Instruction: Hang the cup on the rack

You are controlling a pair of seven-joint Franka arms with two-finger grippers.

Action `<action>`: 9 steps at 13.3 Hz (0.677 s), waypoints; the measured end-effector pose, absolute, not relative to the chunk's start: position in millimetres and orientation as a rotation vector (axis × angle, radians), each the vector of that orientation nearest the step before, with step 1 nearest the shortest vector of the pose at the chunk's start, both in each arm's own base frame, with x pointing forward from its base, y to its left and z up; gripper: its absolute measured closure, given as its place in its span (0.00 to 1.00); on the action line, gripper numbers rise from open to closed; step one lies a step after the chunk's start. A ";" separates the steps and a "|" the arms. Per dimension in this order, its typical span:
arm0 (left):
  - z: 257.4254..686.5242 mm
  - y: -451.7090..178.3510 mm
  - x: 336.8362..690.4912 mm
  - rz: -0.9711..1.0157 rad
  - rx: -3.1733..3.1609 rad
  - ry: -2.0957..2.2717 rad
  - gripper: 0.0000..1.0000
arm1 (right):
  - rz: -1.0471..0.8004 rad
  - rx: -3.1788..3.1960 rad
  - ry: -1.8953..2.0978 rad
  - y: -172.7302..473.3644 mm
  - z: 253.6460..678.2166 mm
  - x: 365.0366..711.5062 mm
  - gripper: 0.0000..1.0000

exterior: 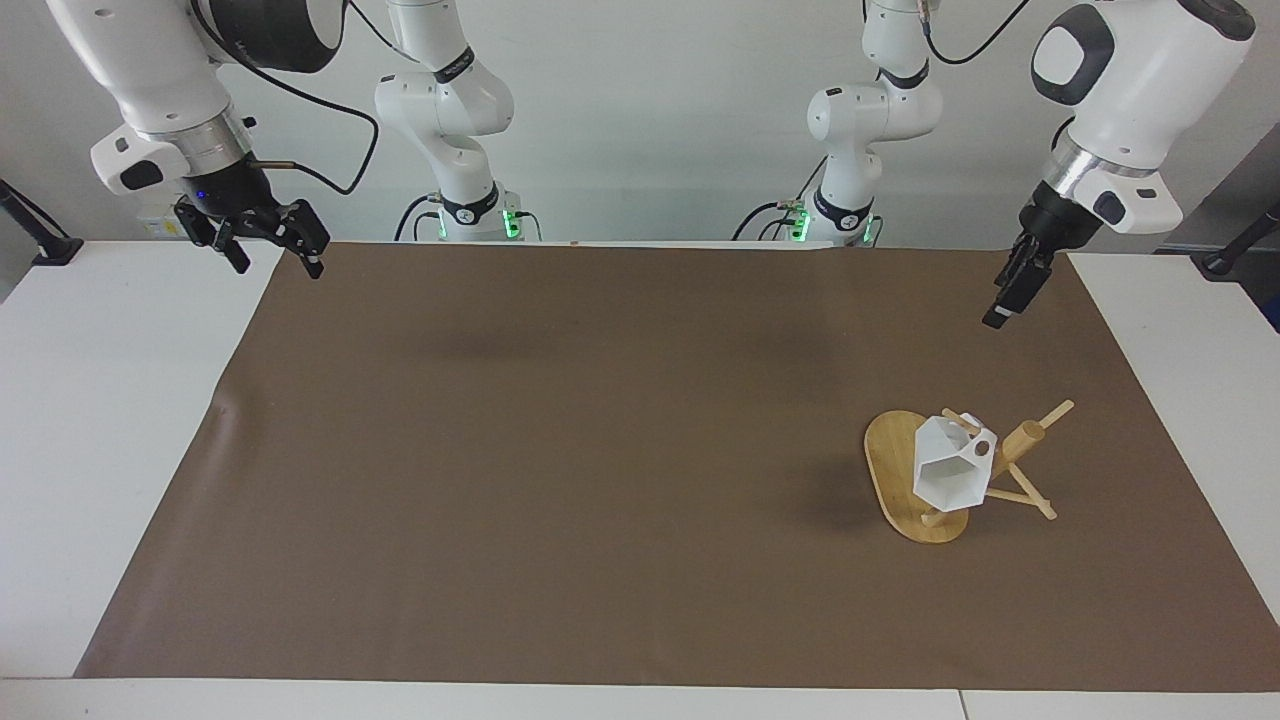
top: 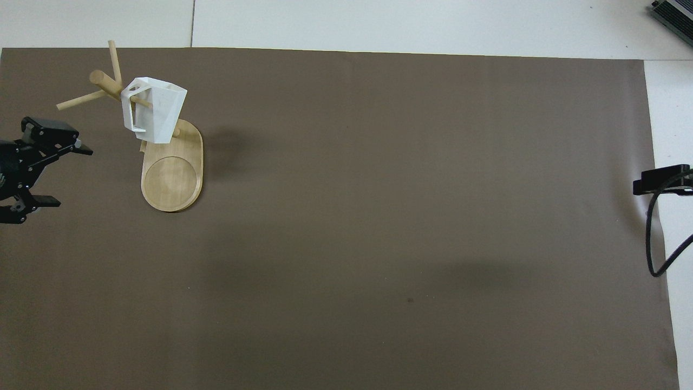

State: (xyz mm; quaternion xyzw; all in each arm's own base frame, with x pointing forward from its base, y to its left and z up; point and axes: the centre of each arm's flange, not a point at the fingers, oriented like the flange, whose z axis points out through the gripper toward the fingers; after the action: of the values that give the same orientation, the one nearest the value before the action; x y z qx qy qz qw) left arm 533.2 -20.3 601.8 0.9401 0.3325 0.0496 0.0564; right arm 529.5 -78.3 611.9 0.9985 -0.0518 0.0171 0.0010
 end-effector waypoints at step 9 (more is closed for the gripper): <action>627.6 -38.6 513.7 0.005 3.130 0.068 0.00 | 0.054 3.135 -0.162 -78.3 611.9 529.5 0.00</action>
State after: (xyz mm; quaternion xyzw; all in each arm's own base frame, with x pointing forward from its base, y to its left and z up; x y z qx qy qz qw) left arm 513.7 -38.6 627.6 0.9997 0.0217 0.0017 0.0053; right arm 529.5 -78.3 611.9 0.9985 -0.0517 0.0171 0.0010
